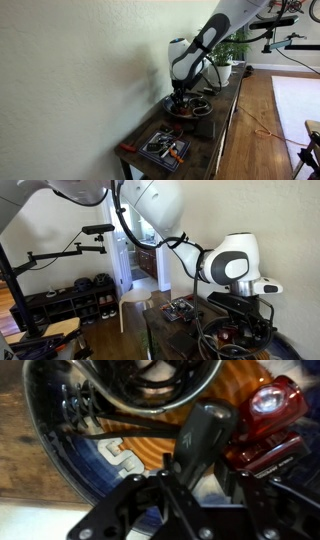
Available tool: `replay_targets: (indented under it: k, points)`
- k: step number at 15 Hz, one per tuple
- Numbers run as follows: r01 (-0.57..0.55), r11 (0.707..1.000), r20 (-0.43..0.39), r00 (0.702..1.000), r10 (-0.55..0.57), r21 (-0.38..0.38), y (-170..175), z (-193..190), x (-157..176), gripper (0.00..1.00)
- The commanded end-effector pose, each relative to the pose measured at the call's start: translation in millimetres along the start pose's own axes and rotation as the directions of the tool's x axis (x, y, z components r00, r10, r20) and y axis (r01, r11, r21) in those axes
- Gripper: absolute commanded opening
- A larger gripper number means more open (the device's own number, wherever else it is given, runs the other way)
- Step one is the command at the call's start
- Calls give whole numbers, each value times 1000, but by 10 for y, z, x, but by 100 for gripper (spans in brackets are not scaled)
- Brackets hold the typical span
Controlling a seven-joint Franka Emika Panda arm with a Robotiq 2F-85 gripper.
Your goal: Put the torch on the plate on the right
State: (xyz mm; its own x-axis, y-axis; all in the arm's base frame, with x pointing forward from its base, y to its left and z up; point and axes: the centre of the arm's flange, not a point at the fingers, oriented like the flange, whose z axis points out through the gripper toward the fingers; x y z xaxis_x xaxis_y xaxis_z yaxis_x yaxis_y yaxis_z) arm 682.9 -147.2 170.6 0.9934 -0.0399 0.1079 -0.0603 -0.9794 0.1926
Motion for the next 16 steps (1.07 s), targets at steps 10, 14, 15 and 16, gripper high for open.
replay_targets:
  k: [10,14,15,16]
  points:
    - [-8,994,19,1000,6,106,-274,-782,-195,100]
    - [-25,989,34,999,20,147,-431,-1051,-299,100]
    - [-19,988,31,999,14,156,-460,-1087,-322,100]
    - [-6,992,10,1000,4,127,-461,-899,-64,100]
